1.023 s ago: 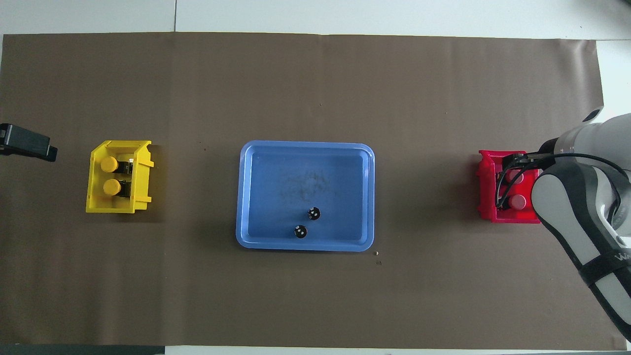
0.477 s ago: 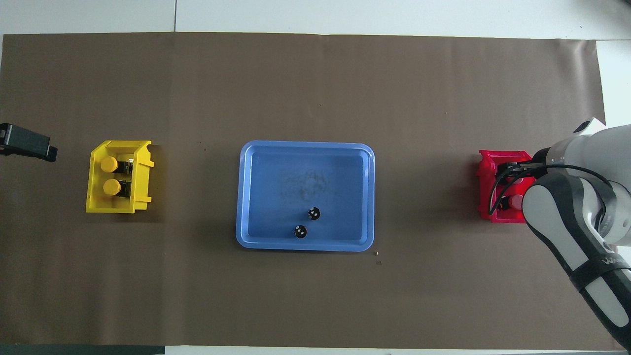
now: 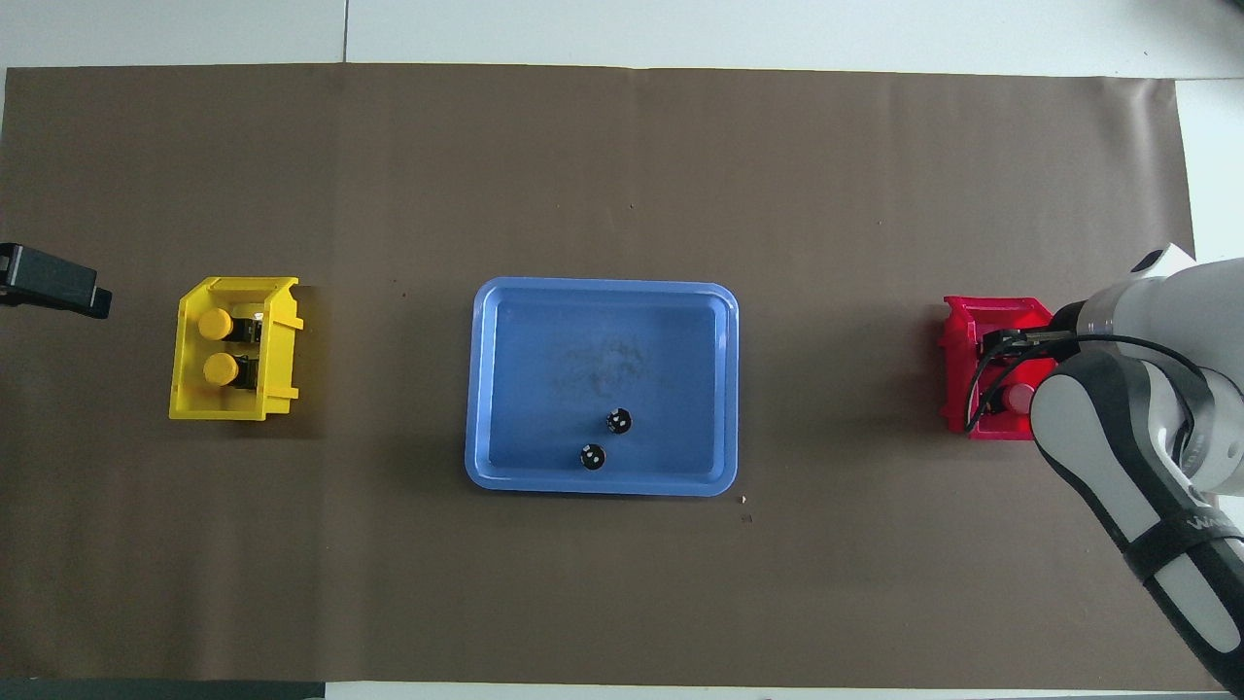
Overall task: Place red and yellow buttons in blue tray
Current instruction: 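Reach the right gripper into the red bin and grasp a red button, then carry the red button to the blue tray while the left gripper grasps a yellow button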
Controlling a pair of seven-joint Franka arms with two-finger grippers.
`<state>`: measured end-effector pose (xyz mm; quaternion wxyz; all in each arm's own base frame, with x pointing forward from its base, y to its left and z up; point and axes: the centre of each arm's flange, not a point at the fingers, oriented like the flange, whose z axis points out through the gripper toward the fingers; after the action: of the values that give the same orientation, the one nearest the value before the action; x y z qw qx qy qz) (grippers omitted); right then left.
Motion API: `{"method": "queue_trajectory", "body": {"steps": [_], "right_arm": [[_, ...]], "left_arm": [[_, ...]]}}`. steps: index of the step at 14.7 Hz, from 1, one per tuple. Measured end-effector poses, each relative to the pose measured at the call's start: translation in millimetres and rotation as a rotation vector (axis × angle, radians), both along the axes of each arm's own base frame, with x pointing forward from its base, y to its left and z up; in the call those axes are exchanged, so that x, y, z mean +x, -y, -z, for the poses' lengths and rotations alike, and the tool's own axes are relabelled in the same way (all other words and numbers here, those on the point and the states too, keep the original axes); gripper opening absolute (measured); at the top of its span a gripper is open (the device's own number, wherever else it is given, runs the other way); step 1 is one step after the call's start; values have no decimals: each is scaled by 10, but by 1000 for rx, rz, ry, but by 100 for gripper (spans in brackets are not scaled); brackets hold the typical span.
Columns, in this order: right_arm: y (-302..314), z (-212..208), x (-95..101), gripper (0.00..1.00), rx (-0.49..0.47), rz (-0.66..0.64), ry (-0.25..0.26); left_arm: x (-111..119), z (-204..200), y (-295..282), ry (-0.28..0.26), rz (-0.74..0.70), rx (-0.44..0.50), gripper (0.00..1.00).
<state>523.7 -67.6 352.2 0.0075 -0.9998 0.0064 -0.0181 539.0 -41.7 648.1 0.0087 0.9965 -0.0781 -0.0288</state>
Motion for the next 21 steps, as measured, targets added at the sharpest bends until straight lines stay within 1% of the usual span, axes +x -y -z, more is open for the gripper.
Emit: {"method": "queue_trajectory", "body": {"steps": [2, 5, 6, 8, 10, 12, 13, 14, 15, 16, 17, 18, 19, 20, 21], "right_arm": [[30, 15, -19, 44, 0, -2, -1], [17, -10, -16, 42, 0, -8, -1], [-17, -67, 15, 42, 1, -15, -8], [-174, -368, 160, 42, 8, -48, -49], [-364, -849, 360, 42, 12, -58, -90], [-640, -1255, 538, 42, 10, -35, -107], [-834, -1353, 610, 42, 4, -20, -105], [-1092, -1383, 667, 42, -4, 0, -100], [-1368, -1364, 701, 42, -8, 27, -93], [-1674, -1316, 727, 42, -7, 64, -75], [-1995, -1257, 742, 42, 1, 101, -45], [-2331, -1205, 743, 42, 19, 139, -8], [-2638, -1160, 717, 42, 39, 168, 18], [-2931, -1115, 660, 42, 56, 189, 28], [-3187, -1063, 589, 42, 67, 207, 28]], "left_arm": [[-1, 0, 0, 0, 0, 0, 100], [-3, 13, 0, -3, 0, 0, 100], [-9, 28, 0, -7, 0, 1, 100], [-47, 100, 0, -12, 0, 2, 100], [-54, 262, -19, 41, -9, 1, 99], [-97, 641, -157, 90, -37, 2, 96], [-129, 879, -219, 102, -48, 4, 96], [-148, 1128, -254, 109, -55, 4, 93], [-148, 1345, -268, 112, -58, 4, 93], [-137, 1533, -274, 114, -59, 4, 91], [-117, 1677, -277, 111, -60, 3, 90], [-83, 1789, -280, 109, -61, 2, 85], [-40, 1876, -282, 110, -63, 1, 85], [4, 1968, -284, 107, -66, 0, 82], [40, 2052, -293, 104, -77, 0, 82]]}}
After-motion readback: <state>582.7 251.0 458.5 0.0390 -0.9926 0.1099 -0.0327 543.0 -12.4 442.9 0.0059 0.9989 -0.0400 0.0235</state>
